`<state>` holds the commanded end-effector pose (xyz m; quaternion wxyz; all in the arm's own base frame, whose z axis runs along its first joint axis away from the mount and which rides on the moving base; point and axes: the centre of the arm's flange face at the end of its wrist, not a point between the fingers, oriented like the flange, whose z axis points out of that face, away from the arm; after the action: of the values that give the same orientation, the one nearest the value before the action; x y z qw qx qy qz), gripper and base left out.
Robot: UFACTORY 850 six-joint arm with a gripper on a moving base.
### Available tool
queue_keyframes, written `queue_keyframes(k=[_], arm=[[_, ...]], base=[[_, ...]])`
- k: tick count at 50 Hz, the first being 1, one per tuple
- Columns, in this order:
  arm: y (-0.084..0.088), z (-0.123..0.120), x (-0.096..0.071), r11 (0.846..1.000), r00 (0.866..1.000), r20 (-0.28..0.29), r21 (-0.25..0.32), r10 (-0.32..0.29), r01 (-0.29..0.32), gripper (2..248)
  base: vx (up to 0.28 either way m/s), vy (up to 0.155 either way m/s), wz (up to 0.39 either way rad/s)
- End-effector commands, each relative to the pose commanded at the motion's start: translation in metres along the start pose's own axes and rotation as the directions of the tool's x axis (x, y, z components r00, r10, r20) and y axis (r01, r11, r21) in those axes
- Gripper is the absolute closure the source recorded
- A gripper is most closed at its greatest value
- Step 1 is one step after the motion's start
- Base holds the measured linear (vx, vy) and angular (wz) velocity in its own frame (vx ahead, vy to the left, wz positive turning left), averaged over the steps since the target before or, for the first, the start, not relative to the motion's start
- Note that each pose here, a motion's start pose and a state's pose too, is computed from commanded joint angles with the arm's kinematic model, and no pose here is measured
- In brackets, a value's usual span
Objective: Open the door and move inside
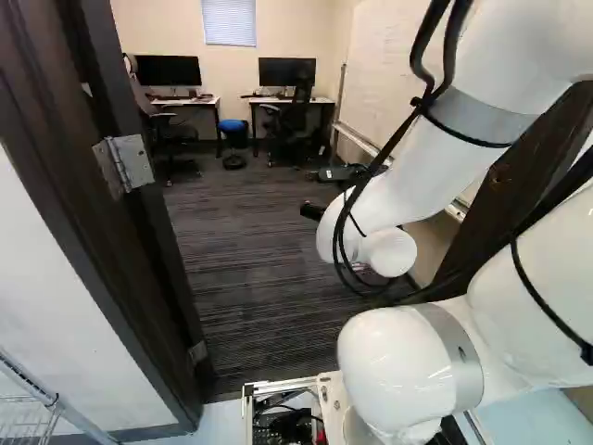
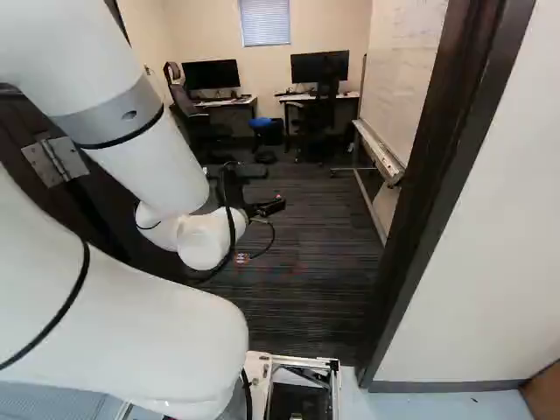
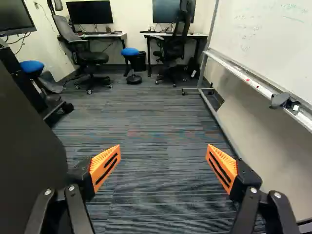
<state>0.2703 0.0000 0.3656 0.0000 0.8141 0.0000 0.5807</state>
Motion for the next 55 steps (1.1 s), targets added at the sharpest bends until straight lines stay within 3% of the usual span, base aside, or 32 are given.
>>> queue_keyframes(k=[55], arm=[[0.0, 0.0, 0.0, 1.0, 1.0, 0.0, 0.0, 0.0, 0.0, 3]], base=[[0.182, 0.005, -0.011]])
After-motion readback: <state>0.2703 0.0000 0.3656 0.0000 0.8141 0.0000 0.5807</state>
